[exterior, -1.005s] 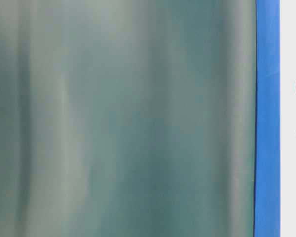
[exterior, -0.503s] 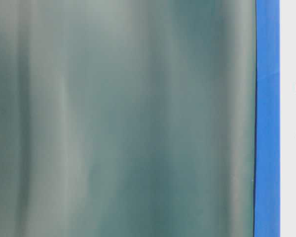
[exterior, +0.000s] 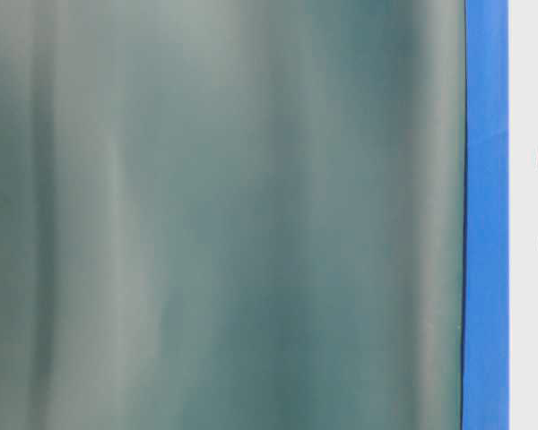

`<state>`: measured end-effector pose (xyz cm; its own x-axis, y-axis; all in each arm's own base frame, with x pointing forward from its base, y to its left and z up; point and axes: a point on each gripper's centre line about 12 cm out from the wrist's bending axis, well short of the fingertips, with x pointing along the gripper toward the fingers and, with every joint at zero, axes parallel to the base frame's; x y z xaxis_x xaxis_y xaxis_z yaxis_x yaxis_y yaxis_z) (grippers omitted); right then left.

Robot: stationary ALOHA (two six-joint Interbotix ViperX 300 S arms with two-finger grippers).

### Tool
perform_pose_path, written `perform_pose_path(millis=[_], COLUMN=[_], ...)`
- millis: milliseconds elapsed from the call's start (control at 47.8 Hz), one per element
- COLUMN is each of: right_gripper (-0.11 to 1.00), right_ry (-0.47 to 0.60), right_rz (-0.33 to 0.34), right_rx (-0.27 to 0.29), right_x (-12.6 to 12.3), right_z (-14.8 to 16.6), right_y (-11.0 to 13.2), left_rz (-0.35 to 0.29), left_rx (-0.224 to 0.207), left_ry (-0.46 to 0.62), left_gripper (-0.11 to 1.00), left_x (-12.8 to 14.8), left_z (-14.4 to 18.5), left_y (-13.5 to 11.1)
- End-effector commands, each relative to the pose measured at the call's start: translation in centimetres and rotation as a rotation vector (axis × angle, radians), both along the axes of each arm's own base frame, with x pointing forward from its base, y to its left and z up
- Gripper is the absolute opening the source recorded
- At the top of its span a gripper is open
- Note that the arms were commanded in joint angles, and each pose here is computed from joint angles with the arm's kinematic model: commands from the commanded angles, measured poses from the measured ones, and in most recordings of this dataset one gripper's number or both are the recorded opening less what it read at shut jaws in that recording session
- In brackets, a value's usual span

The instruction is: Touch the tip of the soldering iron to the tip of the solder at the mark.

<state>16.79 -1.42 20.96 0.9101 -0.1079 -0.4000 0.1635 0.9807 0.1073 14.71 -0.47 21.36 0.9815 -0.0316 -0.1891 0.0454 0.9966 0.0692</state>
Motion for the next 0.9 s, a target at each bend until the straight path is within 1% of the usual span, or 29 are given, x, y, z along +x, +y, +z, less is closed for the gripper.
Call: perform_pose_path(millis=[0,188,440,880], right_gripper=[0.72,0.72,0.72,0.72], right_ry=[-0.021,-0.036,-0.033,-0.032], right_rz=[0.006,0.029,0.027,0.027], right_rx=[0.010,0.018,0.017,0.017], right_x=[0.46,0.70,0.67,0.68], right_z=[0.05,-0.60,-0.62,-0.64], right_y=[0.00,0.25,0.22,0.22], left_rz=[0.005,0.004,0.006,0.006], left_rx=[-0.002,-0.006,-0.017,-0.015], left_ry=[-0.011,-0.011,-0.007,-0.004], left_gripper=[0.77,0.77,0.77,0.77], left_x=[0.13,0.13,0.14,0.13], left_z=[0.38,0.38,0.34,0.26], left_y=[0.06,0.04,0.04,0.04])
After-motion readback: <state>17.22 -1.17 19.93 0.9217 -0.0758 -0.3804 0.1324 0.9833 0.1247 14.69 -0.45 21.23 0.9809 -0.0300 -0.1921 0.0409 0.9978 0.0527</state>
